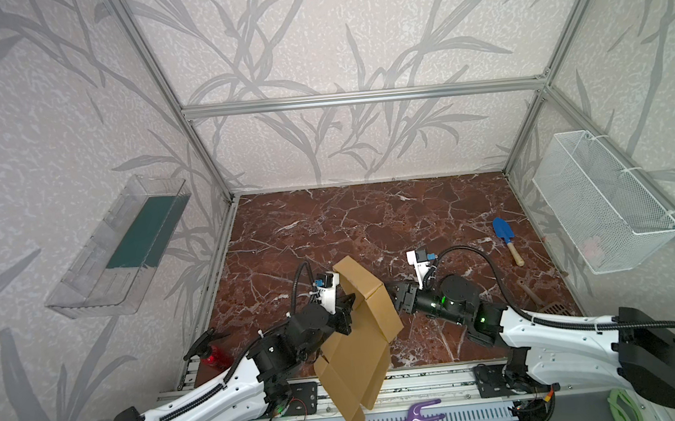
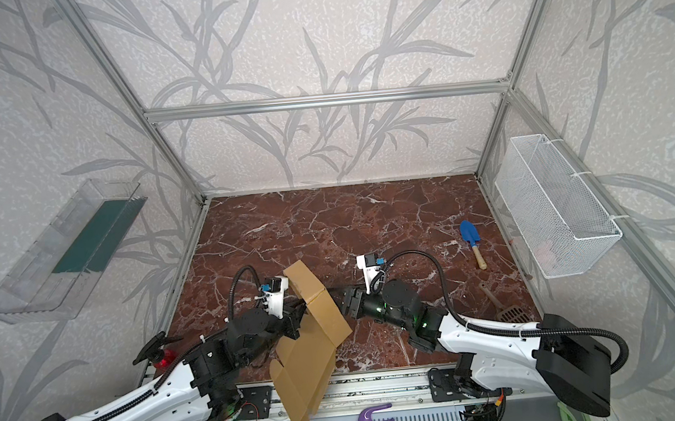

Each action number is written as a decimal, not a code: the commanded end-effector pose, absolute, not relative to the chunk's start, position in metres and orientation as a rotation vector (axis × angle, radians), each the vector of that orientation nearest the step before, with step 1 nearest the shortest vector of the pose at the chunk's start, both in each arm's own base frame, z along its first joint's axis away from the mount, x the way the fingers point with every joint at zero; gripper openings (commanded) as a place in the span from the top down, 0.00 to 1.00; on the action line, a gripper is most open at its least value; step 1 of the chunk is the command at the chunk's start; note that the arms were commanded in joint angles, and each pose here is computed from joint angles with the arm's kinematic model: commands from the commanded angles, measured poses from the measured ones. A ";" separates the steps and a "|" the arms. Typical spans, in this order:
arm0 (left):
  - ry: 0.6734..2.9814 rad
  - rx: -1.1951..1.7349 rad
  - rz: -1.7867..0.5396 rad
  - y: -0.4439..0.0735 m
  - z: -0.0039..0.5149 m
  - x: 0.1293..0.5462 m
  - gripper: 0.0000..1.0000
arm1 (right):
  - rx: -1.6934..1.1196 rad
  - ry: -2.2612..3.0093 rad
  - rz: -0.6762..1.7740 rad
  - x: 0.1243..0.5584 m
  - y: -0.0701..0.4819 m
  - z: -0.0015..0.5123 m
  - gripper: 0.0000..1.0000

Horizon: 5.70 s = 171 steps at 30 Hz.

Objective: Fold the paper box

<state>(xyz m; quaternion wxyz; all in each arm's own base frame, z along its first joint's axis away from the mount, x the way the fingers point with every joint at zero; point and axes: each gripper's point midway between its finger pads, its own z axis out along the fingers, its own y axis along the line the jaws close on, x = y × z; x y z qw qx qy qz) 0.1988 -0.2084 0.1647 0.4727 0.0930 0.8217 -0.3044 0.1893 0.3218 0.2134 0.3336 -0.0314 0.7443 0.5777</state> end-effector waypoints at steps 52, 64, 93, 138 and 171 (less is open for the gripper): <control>2.113 0.110 -0.691 -0.196 0.153 0.208 1.00 | -0.224 2.042 0.995 0.201 0.234 0.231 0.39; 2.119 0.106 -0.698 -0.198 0.152 0.209 1.00 | -0.212 2.077 1.115 0.204 0.259 0.219 0.40; 2.704 0.198 -0.326 -0.171 0.128 0.190 1.00 | -0.294 2.118 0.822 0.200 0.209 0.243 0.39; 3.039 0.554 0.021 -0.180 0.102 0.220 0.70 | -0.366 2.198 0.859 0.193 0.221 0.207 0.39; 2.463 0.099 -0.148 -0.082 0.241 0.176 0.56 | -1.024 2.558 0.518 0.274 0.299 0.107 0.49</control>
